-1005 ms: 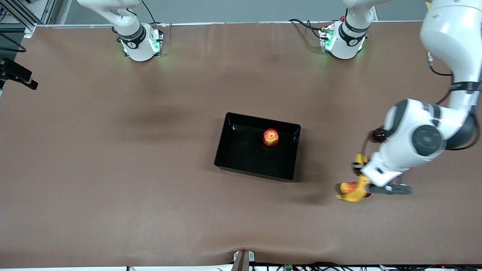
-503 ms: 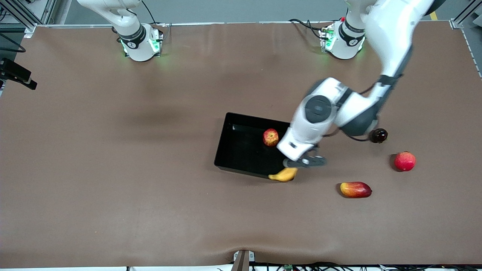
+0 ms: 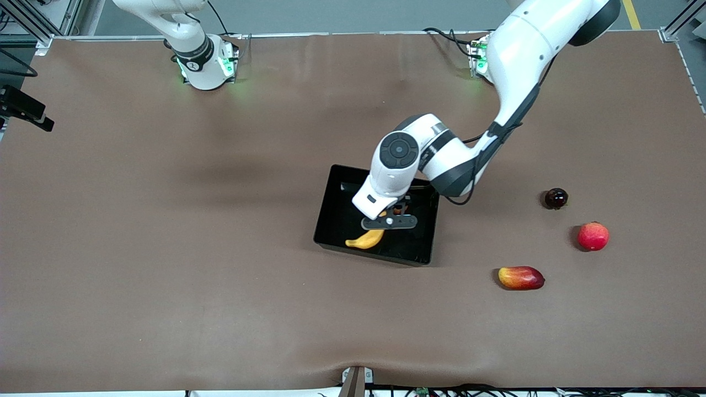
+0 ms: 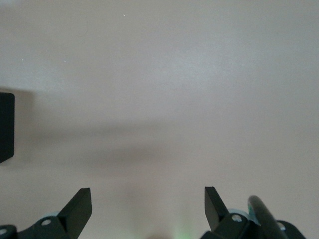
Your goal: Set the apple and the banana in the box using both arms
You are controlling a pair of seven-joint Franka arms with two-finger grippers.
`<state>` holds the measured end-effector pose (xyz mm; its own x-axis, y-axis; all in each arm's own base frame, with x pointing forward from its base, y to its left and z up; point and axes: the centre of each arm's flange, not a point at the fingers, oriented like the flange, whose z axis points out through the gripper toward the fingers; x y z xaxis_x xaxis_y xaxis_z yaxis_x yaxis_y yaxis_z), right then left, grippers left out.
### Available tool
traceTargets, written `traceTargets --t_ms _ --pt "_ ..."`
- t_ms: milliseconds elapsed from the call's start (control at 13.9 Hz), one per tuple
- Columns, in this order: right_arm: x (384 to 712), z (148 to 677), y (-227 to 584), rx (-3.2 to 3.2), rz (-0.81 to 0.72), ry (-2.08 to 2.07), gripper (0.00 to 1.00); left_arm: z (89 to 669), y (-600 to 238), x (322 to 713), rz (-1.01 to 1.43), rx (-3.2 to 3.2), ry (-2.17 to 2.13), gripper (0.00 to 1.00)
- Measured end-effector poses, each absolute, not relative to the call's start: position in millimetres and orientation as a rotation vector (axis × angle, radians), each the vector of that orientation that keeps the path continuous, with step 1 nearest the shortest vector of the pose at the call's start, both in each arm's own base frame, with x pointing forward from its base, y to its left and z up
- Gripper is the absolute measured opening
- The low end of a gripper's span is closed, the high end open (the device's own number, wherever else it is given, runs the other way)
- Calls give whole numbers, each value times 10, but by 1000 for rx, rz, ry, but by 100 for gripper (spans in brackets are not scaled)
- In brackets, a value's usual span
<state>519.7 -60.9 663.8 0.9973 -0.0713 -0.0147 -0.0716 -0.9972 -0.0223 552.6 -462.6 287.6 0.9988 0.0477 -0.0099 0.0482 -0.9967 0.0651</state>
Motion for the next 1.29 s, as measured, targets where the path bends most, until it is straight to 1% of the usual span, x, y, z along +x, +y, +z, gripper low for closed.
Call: traceTargets --t_ms 359,574,718,862,1005,1077,1149,1292 --pt "5197 6637 -610 -3117 22 112 100 2453 -4971 5269 43 3119 64 35" --pt "5196 6637 -615 -3117 22 113 100 2089 -5101 5146 36 3114 50 35" --pt "5197 6636 -617 -3117 22 114 100 1935 -5119 5114 31 3125 53 35" --pt "5197 6634 -621 -3117 23 115 100 1971 -5100 5173 51 3124 64 39" --pt "5197 6634 -626 -3116 23 117 100 2083 -5027 5326 97 3118 95 57" --pt "5197 6633 -627 -3116 23 117 100 2257 -4967 5445 135 3112 120 66" --pt "5197 6633 -629 -3116 23 118 100 2515 -4841 5597 170 3117 161 77" --pt "5197 6632 -634 -3116 23 119 100 3281 -4327 6005 262 3109 297 97"
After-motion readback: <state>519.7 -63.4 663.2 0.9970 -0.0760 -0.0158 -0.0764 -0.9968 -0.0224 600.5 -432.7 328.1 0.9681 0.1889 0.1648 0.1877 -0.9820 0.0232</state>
